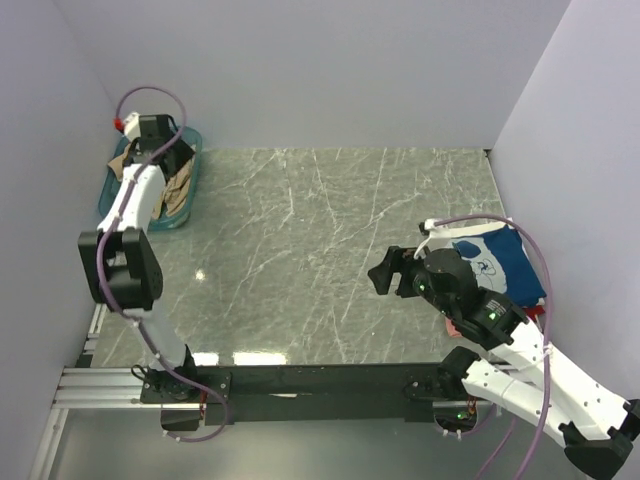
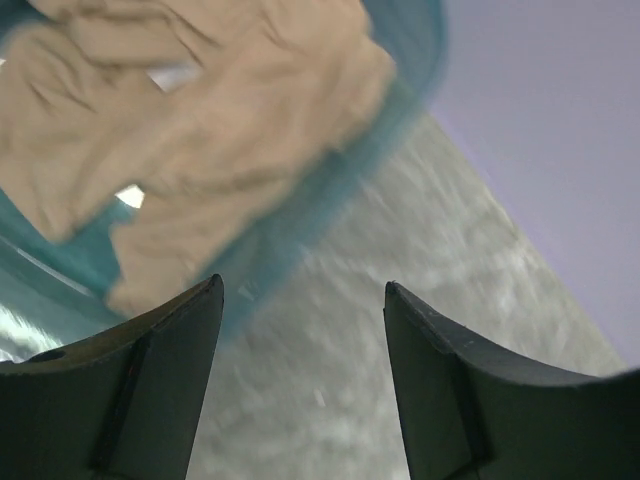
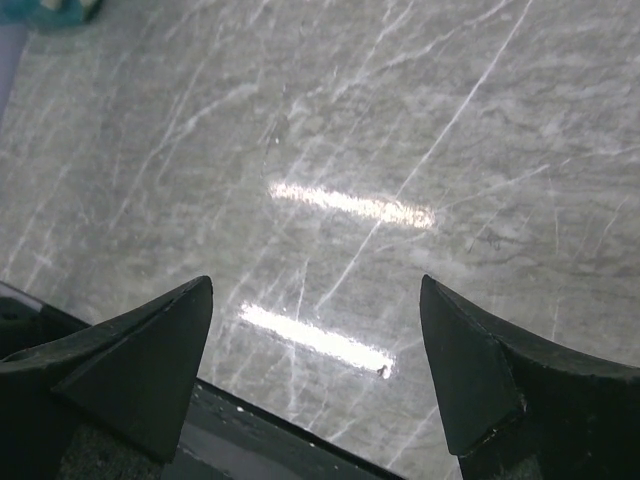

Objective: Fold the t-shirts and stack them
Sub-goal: Grab the tshirt from the pile

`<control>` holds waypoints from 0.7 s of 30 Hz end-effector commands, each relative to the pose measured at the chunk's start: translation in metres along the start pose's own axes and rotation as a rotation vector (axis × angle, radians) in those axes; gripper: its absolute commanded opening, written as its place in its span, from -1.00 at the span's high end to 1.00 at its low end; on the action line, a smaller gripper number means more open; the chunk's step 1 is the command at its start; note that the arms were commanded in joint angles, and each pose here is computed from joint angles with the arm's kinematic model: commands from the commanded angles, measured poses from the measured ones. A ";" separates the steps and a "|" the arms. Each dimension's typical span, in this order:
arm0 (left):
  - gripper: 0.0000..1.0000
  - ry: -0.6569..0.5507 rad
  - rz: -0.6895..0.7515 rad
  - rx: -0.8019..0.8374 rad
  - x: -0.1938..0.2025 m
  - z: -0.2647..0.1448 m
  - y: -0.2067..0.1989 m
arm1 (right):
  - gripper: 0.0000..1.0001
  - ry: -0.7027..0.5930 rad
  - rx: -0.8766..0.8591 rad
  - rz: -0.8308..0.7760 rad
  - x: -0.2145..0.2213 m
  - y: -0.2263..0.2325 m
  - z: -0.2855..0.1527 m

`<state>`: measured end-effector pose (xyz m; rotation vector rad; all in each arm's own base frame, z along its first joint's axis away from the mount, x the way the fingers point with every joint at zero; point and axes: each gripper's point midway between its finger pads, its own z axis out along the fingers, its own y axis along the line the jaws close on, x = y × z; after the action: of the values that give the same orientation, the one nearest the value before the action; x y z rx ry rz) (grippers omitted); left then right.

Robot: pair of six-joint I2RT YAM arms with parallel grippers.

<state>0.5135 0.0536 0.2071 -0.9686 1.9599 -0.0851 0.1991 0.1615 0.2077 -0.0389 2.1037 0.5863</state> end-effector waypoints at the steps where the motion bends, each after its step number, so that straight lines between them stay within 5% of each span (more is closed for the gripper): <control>1: -0.41 -0.035 -0.020 -0.118 -0.034 0.027 0.035 | -0.80 0.052 -0.030 -0.028 0.016 0.001 0.003; 8: -0.40 0.020 0.013 -0.221 -0.026 0.110 0.069 | -0.79 0.102 -0.044 -0.041 0.027 0.005 0.013; 15: -0.36 0.096 -0.002 -0.244 0.011 0.149 0.087 | -0.74 0.145 -0.047 -0.051 0.034 0.007 0.020; 18: -0.23 0.114 -0.010 -0.218 0.019 0.154 0.085 | -0.74 0.150 -0.047 -0.048 0.036 0.007 0.022; 21: 0.16 0.098 -0.014 -0.197 0.008 0.149 0.077 | -0.73 0.150 -0.047 -0.050 0.036 0.008 0.023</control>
<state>0.5619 0.1504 0.0502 -1.1632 2.1429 0.1250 0.1907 0.1794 0.1655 -0.1441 2.2627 0.5977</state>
